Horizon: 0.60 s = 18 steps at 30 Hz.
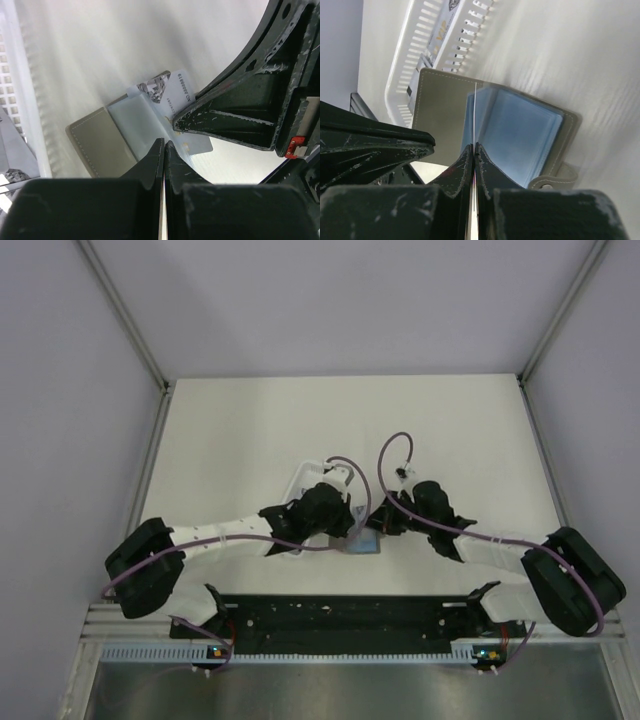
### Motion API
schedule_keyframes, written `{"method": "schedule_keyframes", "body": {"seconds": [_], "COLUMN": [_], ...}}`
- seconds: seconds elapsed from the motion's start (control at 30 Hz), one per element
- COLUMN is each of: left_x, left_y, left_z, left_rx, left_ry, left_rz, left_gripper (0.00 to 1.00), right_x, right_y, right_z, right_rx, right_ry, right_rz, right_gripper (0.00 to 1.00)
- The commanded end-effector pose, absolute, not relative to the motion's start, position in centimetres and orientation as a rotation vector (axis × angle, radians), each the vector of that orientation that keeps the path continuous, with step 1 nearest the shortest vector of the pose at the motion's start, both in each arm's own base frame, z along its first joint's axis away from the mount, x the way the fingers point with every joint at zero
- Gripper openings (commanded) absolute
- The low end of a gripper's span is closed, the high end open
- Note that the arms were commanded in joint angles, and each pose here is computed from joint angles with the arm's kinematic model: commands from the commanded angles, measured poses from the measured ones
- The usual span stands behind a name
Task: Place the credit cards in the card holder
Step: Insert the credit card into the card holder.
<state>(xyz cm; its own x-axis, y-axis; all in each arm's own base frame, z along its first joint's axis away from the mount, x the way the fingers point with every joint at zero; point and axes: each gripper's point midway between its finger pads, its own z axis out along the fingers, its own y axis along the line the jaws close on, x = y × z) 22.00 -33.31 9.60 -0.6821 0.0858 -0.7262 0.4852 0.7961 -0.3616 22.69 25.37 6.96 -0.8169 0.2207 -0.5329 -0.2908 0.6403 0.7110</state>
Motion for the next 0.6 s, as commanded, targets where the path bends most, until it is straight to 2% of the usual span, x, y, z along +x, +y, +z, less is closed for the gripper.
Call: {"method": "schedule_keyframes", "body": {"seconds": [0.0, 0.23, 0.57], "left_x": [22.8, 23.0, 22.7], "left_y": [-31.9, -29.9, -30.0], "left_z": [11.8, 12.0, 9.5], "left_rx": [0.368, 0.321, 0.339], "left_ry": [2.189, 2.175, 2.233], "left_rz": [-0.689, -0.664, -0.643], "left_gripper": [0.00, 0.00, 0.00], "right_x": [23.0, 22.9, 23.1], "right_y": [27.6, 29.5, 30.4], "right_z": [10.6, 10.7, 5.9], "right_rx": [-0.121, -0.112, 0.004], "right_ry": [2.169, 2.175, 2.299], "right_rz": [1.202, 1.223, 1.123], "right_gripper": [0.00, 0.00, 0.00]}}
